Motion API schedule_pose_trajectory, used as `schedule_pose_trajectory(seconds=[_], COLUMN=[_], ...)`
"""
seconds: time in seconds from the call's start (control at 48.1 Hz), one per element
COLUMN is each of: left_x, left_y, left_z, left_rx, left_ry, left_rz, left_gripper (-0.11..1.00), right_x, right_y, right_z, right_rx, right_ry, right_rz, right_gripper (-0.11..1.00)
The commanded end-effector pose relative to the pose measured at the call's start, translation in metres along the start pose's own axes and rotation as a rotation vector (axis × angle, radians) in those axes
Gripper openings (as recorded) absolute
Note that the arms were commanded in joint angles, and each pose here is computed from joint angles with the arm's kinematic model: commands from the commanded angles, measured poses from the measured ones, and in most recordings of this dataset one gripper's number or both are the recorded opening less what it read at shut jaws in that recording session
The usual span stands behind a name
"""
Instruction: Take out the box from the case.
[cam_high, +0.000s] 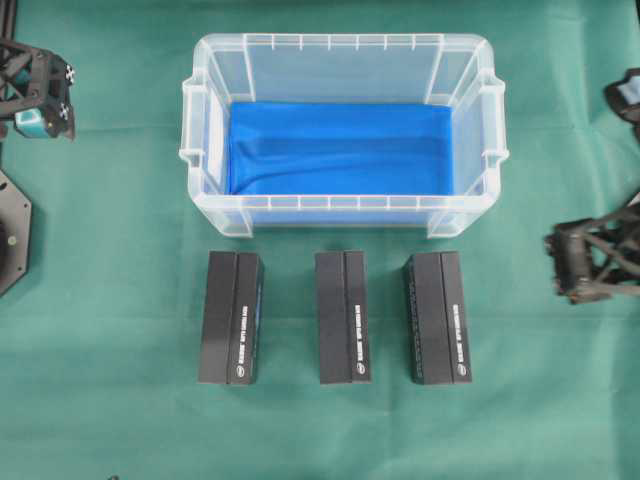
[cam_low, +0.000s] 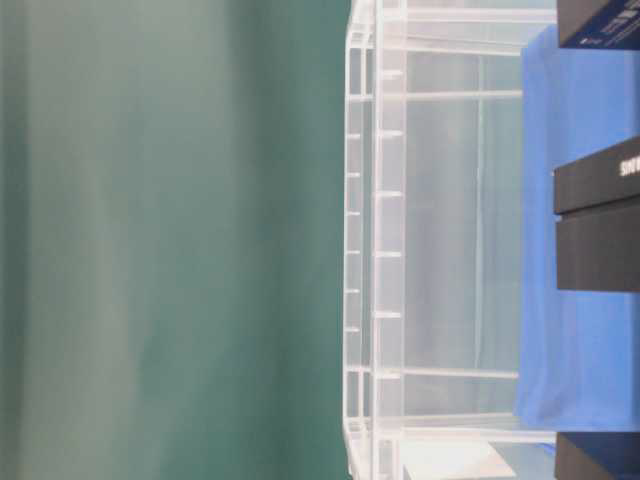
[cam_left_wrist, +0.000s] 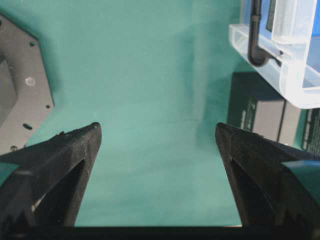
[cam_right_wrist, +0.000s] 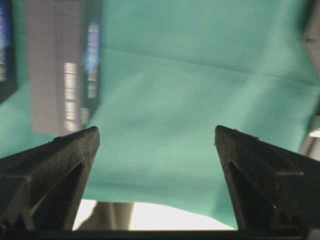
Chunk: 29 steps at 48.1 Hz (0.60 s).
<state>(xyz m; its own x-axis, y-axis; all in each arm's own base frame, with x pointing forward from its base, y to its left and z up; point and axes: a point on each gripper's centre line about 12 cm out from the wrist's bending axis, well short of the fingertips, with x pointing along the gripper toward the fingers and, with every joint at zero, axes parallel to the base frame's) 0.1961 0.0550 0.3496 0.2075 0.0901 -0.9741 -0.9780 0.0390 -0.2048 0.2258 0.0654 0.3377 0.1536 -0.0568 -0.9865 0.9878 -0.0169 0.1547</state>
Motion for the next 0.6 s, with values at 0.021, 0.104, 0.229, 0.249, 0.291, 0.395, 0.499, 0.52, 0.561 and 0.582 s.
schedule_pose_trajectory(seconds=[0.021,0.104,0.229,0.249,0.291,0.395,0.499,0.52,0.561,0.582], left_x=[-0.004,-0.004,-0.004,-0.004,-0.004,-0.004,-0.004,-0.004,-0.004,-0.004], left_y=[-0.001,-0.001,-0.001,-0.001,-0.001,-0.001,-0.001,-0.001,-0.001,-0.001], left_z=[0.0,0.0,0.0,0.0,0.0,0.0,0.0,0.0,0.0,0.0], left_rx=[0.001,0.001,0.001,0.001,0.001,0.001,0.001,0.001,0.001,0.001], left_ry=[-0.004,-0.004,-0.003,-0.004,-0.004,-0.004,-0.003,-0.004,-0.004,-0.004], left_rz=[-0.015,-0.015,-0.014,-0.015,-0.015,-0.016,-0.017,-0.016,-0.016,-0.016], left_gripper=[0.99,0.99,0.99,0.99,0.99,0.99,0.99,0.99,0.99,0.99], right_x=[-0.008,-0.008,-0.008,-0.007,-0.007,-0.006,-0.006,-0.006,-0.005,-0.005], right_y=[-0.011,-0.014,-0.011,-0.01,-0.008,-0.005,-0.004,-0.003,-0.003,-0.002], right_z=[0.001,0.002,0.002,0.002,0.004,0.009,0.018,0.02,0.025,0.028], right_rx=[-0.006,-0.004,-0.012,-0.01,-0.009,0.001,0.003,0.001,-0.002,-0.004], right_ry=[0.009,0.01,0.005,0.004,-0.001,-0.02,-0.038,-0.042,-0.046,-0.049], right_rz=[0.003,0.004,0.022,0.024,0.034,0.045,0.047,0.049,0.047,0.044], right_gripper=[0.92,0.92,0.92,0.92,0.92,0.92,0.92,0.92,0.91,0.91])
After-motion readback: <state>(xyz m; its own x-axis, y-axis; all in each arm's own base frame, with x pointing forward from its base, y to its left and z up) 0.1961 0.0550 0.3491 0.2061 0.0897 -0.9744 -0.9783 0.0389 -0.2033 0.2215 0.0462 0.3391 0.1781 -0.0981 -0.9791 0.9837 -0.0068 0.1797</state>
